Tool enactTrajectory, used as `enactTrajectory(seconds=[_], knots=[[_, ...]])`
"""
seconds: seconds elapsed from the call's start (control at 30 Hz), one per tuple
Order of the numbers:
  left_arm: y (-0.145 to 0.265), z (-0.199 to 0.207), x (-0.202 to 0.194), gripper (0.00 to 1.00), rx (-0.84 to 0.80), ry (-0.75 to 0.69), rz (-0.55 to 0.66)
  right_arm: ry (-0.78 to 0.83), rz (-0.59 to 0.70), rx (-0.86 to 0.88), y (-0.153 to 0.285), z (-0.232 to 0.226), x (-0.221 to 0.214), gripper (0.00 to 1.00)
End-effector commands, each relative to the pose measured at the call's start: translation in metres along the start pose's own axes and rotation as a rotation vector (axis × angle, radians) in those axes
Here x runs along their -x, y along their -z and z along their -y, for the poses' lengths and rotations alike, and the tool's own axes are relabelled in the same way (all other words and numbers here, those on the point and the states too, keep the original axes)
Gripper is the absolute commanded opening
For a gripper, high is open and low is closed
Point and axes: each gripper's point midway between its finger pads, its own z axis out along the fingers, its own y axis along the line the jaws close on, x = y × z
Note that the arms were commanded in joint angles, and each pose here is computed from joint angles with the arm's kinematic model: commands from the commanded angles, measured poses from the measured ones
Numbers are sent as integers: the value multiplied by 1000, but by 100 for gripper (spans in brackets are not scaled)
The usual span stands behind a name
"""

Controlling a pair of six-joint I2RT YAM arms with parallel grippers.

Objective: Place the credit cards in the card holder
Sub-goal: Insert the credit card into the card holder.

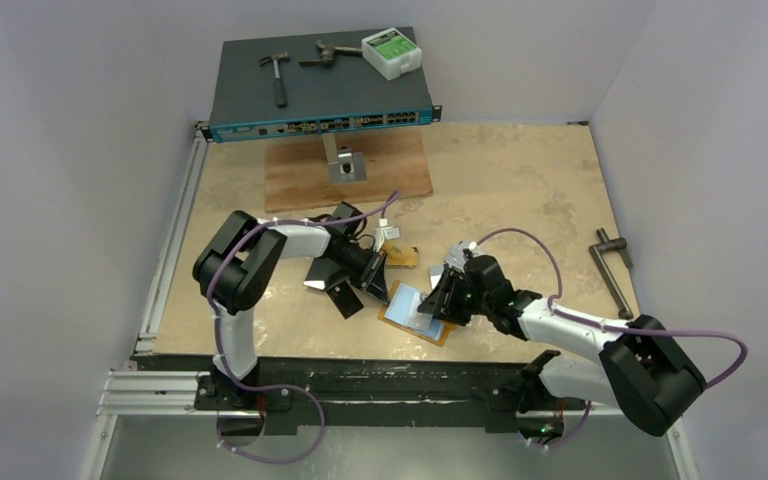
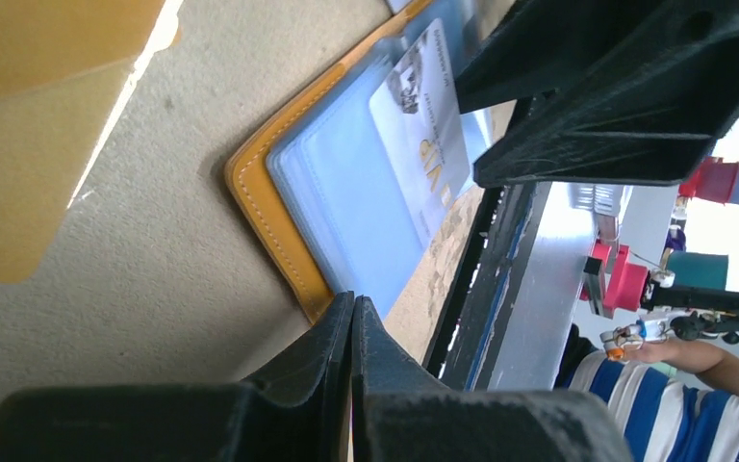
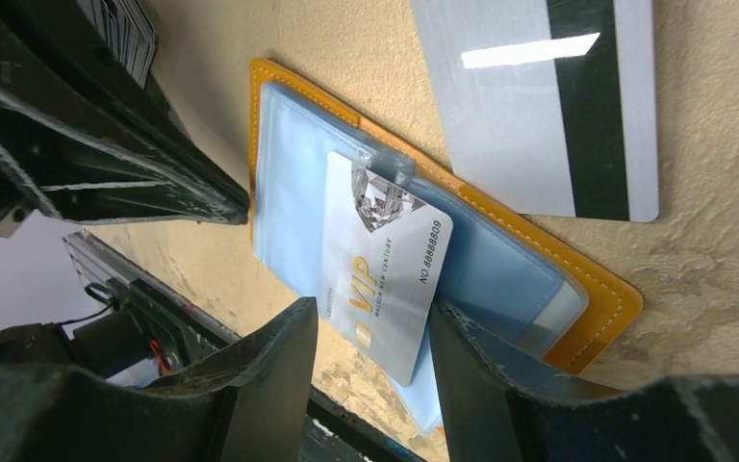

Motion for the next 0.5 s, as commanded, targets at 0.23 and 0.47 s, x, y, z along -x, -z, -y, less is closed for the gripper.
enactTrajectory(seconds=[0.23,0.47], knots=[[-13,-16,-12,0,55,51,-25,19,-66,-98,-7,9,-22,47],[-13,-14,-12,0,44,51,-28,28,-72,-106,-10,5,-24,45]])
